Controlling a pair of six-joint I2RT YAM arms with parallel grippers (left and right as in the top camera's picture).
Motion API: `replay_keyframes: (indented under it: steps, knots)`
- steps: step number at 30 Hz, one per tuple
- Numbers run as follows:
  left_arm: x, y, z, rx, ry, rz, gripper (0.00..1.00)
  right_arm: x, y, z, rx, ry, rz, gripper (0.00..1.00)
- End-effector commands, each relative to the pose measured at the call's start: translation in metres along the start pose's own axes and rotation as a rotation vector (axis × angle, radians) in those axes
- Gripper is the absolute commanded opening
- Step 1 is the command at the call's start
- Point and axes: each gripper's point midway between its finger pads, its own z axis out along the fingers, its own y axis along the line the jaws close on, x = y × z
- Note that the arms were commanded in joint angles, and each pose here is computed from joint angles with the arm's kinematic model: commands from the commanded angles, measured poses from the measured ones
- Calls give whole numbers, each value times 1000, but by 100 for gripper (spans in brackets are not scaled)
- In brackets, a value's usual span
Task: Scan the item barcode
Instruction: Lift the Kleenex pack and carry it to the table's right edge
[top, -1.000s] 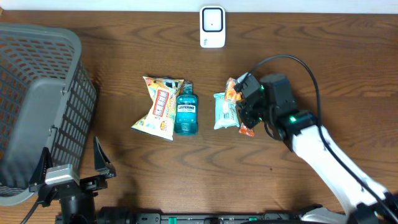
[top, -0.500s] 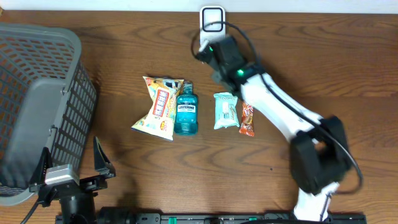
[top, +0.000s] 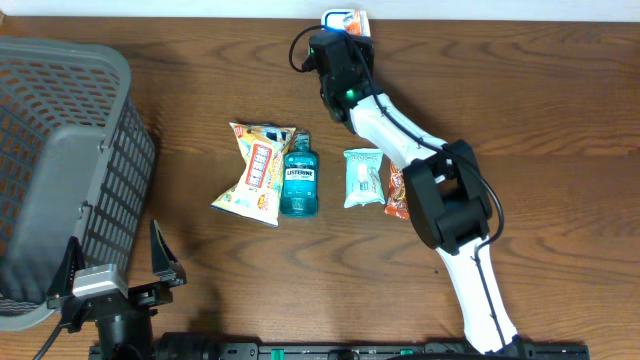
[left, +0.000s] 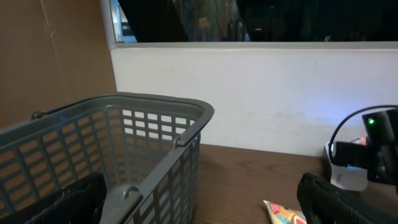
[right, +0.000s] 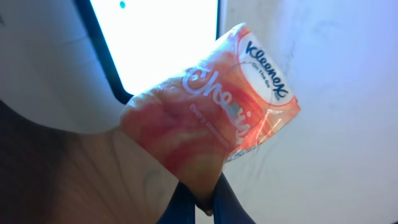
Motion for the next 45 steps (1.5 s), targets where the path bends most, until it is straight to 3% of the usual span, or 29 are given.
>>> replay_keyframes:
  steps: [1,8,13,18,27,36,45]
  knots:
    - [-1,3,-1,-16,-3,13,98,10,-9,4,26,61,-118,1]
    - [-1,3,-1,-16,-4,13,98,9,-9,6,26,51,-77,1]
    - [-1,3,-1,-16,-4,13,98,18,-47,-18,68,55,179,1]
    - [-1,3,-1,-16,-3,13,98,58,-86,-50,15,74,314,1]
    - [-1,3,-1,-16,-3,13,98,207,-92,-47,-259,190,736,1]
    - [-1,3,-1,-16,-3,13,98,373,4,0,-517,481,1105,1]
    - [-1,3,-1,-16,-4,13,98,517,96,1,-476,765,1310,5]
